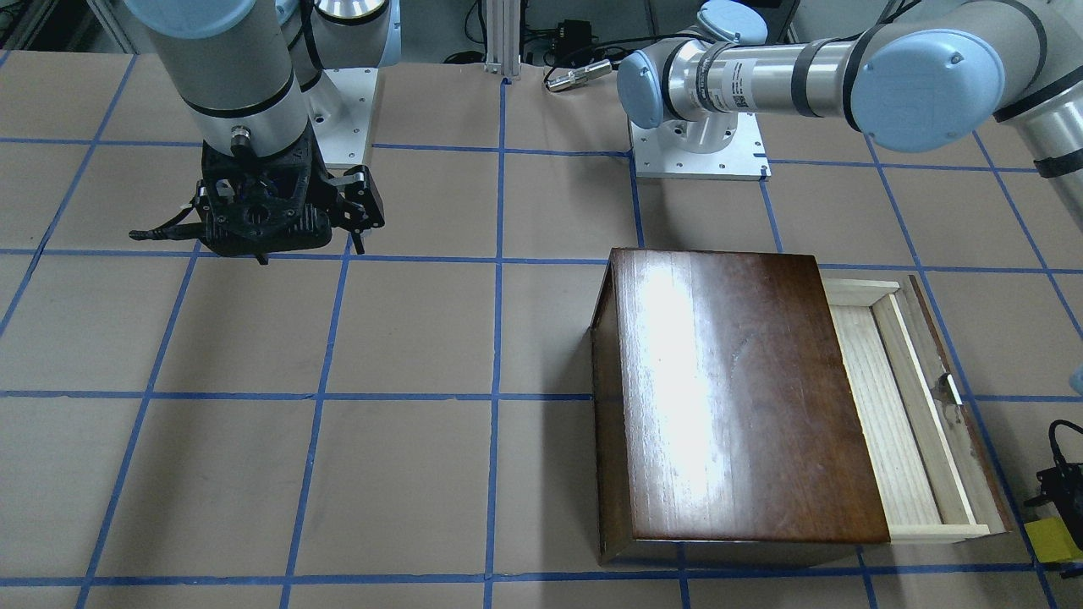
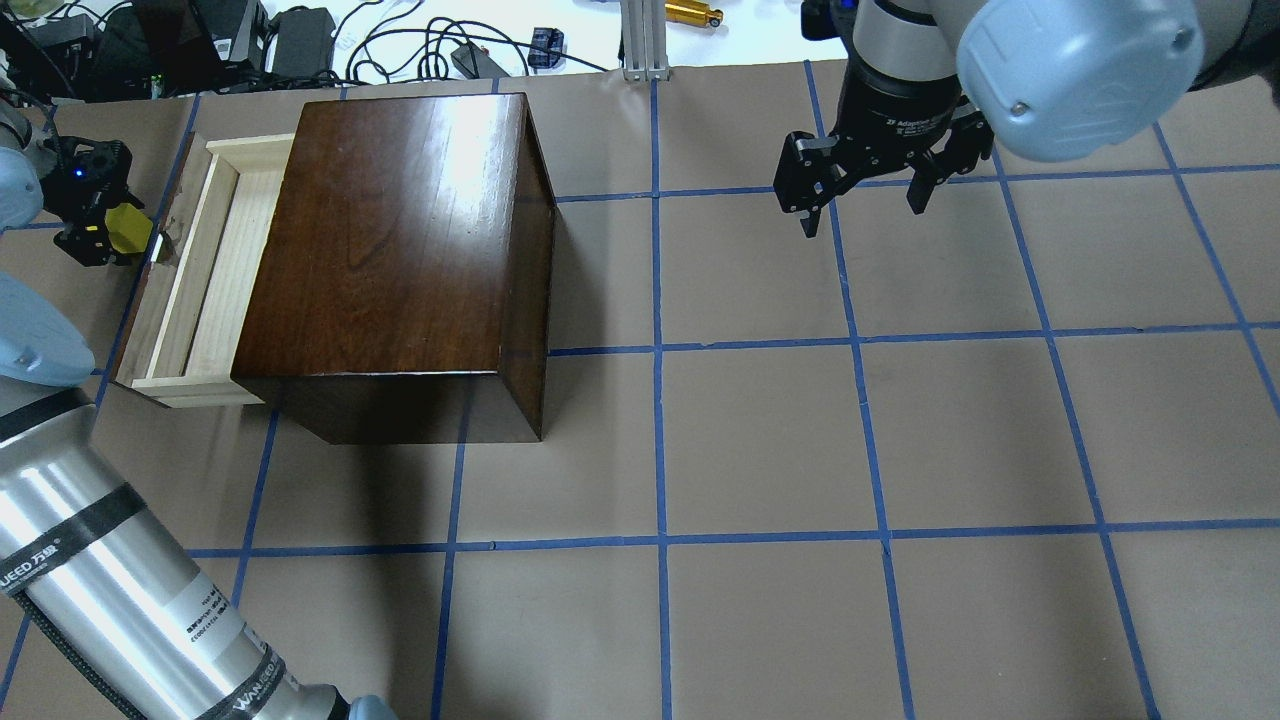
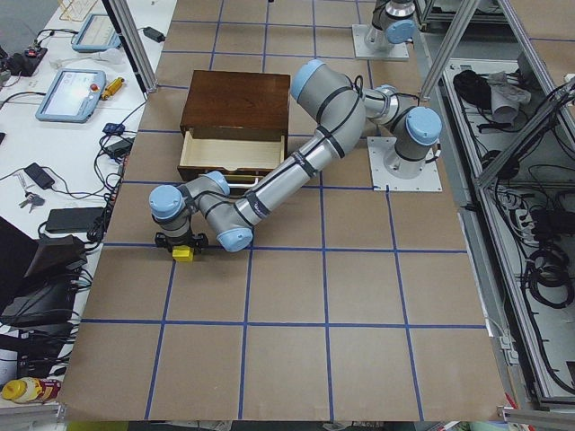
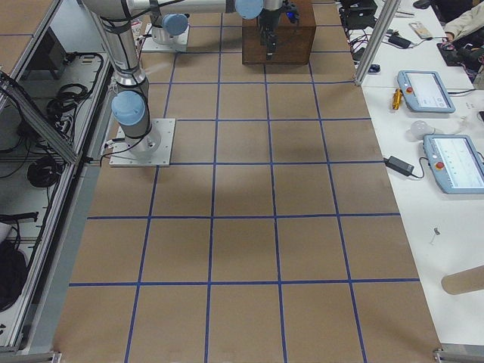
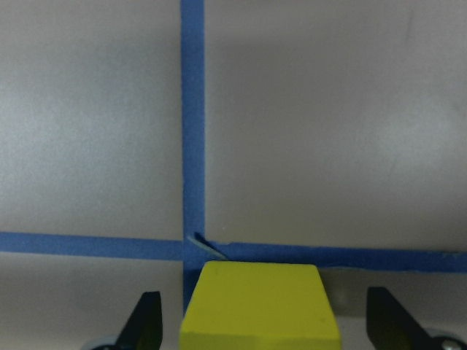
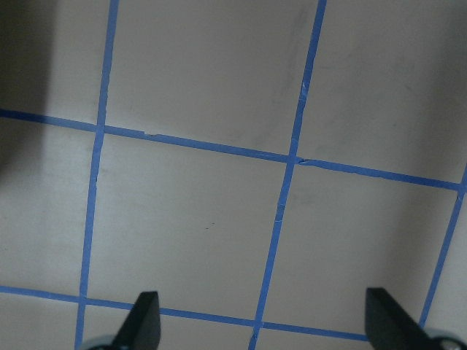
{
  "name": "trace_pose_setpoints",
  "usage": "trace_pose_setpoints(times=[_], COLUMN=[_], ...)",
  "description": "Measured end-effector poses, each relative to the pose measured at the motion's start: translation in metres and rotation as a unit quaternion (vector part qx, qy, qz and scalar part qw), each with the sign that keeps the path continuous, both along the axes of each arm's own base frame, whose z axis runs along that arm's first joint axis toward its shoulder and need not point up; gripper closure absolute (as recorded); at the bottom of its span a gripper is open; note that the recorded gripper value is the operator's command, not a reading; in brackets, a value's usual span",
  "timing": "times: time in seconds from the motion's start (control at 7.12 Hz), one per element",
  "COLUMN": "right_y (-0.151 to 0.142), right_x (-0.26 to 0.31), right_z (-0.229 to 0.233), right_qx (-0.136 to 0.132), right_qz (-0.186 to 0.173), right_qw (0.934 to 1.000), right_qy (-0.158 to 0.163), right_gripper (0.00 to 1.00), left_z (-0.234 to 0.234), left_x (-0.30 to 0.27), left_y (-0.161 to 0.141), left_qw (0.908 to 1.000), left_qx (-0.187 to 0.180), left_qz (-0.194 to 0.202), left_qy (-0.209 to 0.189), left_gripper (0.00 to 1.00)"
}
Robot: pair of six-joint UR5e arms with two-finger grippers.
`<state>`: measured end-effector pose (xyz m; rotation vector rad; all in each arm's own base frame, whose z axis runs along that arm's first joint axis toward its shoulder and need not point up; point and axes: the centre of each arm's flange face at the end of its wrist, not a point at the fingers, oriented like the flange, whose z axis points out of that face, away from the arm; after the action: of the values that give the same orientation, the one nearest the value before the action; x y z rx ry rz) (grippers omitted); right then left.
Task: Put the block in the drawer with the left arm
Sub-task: 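Close the left gripper on the yellow cube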
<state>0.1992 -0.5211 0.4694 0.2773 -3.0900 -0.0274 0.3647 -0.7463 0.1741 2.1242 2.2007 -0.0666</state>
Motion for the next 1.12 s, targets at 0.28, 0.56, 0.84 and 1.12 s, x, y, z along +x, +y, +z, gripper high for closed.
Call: trace_pose_setpoints(times=[0.28,0.56,0.84,1.12], right_y=[0.0,0.0,0.0,0.0], right_x=[0.0,0.0,0.0,0.0], right_z=[0.0,0.0,0.0,0.0], right_qx=[0.0,0.0,0.0,0.0], right_qz=[0.0,0.0,0.0,0.0], right_qw=[1.0,1.0,1.0,1.0], right_qy=[0.0,0.0,0.0,0.0], right_gripper=[0.0,0.0,0.0,0.0], left_z=[-0.0011,0.0002,0.0016,0.002], left_x=[0.0048,0.0053,0.0056,0.0058], left_y=[0.0024,0.0027,0.0026,0.0021], left_qw=[1.0,1.0,1.0,1.0], left_qx=[-0.001,-0.002,-0.003,-0.005], left_qz=[0.004,0.004,0.004,0.004], left_qy=[0.002,0.002,0.001,0.0], left_gripper=[0.49,1.0,1.0,1.0])
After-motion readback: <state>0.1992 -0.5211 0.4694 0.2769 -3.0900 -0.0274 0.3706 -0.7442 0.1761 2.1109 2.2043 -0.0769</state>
